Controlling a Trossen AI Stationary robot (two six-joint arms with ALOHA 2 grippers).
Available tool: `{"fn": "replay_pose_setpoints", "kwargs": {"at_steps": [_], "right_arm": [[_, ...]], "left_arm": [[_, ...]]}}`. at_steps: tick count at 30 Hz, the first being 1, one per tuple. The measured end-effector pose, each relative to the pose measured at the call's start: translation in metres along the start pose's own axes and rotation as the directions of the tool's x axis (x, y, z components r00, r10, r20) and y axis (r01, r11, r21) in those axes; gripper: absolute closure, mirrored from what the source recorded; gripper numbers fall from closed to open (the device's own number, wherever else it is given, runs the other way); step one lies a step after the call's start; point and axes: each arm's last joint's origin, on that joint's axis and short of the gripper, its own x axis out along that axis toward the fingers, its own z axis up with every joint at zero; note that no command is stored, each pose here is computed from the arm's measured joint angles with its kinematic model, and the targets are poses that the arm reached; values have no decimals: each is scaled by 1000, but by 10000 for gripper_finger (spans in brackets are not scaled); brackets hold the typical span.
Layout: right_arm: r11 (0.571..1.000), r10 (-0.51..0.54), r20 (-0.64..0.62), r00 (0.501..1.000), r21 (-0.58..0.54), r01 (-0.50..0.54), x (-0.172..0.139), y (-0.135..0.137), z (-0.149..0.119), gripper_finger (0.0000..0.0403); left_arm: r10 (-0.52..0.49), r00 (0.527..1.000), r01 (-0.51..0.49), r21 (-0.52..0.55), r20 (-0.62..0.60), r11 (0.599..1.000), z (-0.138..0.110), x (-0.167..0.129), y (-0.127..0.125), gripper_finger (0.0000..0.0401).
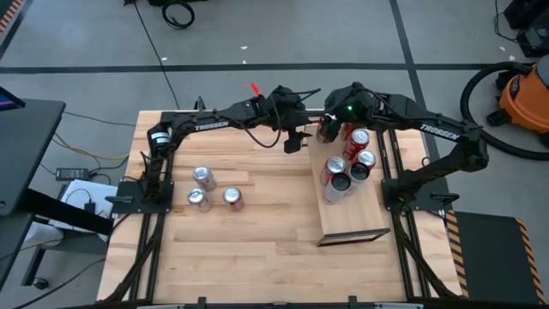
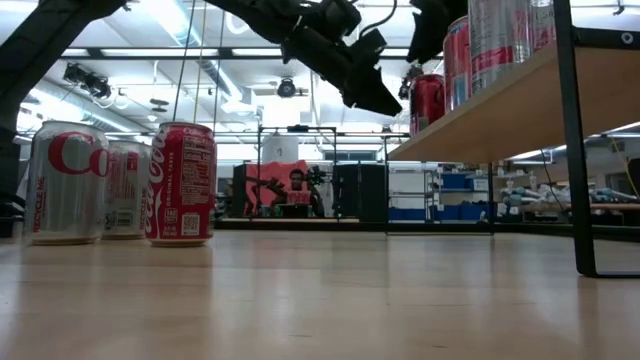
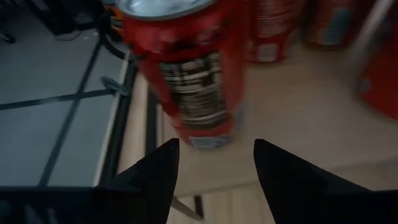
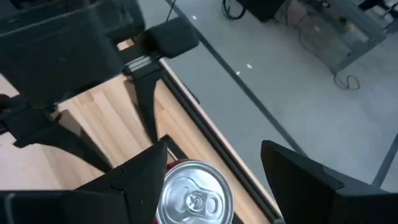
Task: Place canned beverage on shelf
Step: Adjust the white pink soda can on the shelf
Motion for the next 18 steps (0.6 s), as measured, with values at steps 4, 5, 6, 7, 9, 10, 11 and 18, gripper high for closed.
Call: {"fn": "replay_pose_setpoints", "kwargs": {"at_steps": [4,5,6,7,9,10,11,18], "right_arm": [[999,-26,27,999,-22,26,-10,12,-4,133],[999,-38,35,999,-29,39,-13,15,-7,134],[998,-47,47,998,-32,49,-16,19,-10,135],[998,-47,56,997,-38,50,-20,22,-13,137],[998,-27,86,996,-46,31,-29,27,-19,140],[999,-15,110,994,-47,21,-32,30,-21,141],[999,-4,140,990,-51,11,-36,32,-23,142],[997,21,343,939,-73,4,-58,40,-31,146]], "left_arm": [[-85,996,85,-15,17,996,3,-8,-3,184],[-96,995,96,-20,25,995,4,-9,-3,184],[-103,994,104,-31,23,994,4,-9,-4,184],[-109,994,110,-44,13,993,3,-9,-4,184],[-115,993,115,-65,-3,991,1,-9,-5,184],[-114,993,114,-73,1,991,1,-9,-5,184],[-112,994,112,-81,5,990,3,-9,-6,184],[32,999,-33,-59,-28,998,22,-25,-25,184]]}}
